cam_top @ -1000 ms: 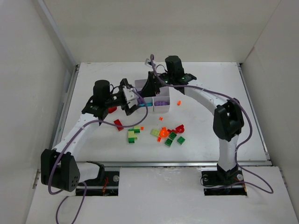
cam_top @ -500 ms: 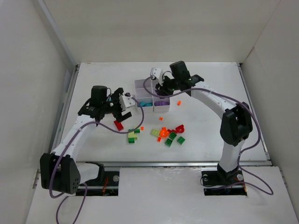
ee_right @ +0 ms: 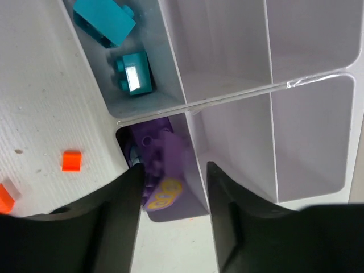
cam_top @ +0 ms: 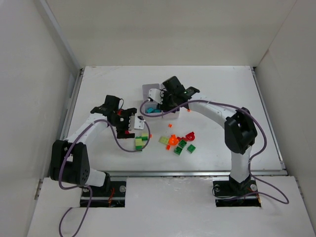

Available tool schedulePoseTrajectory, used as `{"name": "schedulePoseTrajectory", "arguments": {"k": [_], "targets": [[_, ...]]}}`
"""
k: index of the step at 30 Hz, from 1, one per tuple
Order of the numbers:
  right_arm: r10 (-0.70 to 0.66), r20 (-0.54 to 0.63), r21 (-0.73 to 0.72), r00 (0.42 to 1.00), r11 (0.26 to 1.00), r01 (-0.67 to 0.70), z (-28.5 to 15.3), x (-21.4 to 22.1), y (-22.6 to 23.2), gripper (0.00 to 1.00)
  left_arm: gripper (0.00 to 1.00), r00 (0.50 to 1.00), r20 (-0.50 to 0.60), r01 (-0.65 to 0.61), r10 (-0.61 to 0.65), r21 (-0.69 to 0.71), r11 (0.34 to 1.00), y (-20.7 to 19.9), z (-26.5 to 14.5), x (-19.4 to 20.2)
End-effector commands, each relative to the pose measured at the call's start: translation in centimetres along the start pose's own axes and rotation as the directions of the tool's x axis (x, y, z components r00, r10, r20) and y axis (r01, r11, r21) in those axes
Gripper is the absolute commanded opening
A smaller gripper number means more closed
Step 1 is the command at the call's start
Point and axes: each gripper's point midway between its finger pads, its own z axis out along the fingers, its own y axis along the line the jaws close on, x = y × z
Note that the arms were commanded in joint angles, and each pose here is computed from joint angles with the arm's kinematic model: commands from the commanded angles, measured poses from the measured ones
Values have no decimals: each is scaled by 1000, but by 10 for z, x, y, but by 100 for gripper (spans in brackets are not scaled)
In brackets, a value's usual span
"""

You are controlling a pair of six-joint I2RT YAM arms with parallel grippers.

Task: Sort the legos into containers by color

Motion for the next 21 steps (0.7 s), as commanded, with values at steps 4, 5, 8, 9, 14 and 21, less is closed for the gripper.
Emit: {"name": "schedulePoseTrajectory", "arguments": {"k": [4, 5, 8, 9, 14, 21], "targets": [[-36, 25, 109, 999, 994, 34, -23, -18, -22, 65, 90, 980, -74, -176, 187, 139, 975, -16, -1, 20], [-37, 27, 95, 999, 995, 34, -21, -17, -18, 65, 90, 967, -76, -227, 242, 165, 960, -18, 0, 23], [-40, 52, 123, 998, 992, 33, -33, -25, -25, 68, 90, 948, -98, -272, 302, 243, 931, -26, 1, 35], [-41, 61, 132, 997, 991, 33, -38, -27, -27, 68, 90, 934, -96, -310, 345, 264, 913, -24, 2, 37], [-45, 85, 158, 995, 987, 31, -52, -35, -35, 68, 85, 907, -148, -316, 395, 382, 869, -25, 4, 57], [-8, 164, 195, 986, 980, -24, -73, -47, -44, 68, 45, 917, -151, -279, 370, 420, 863, -24, 18, 61]]}}
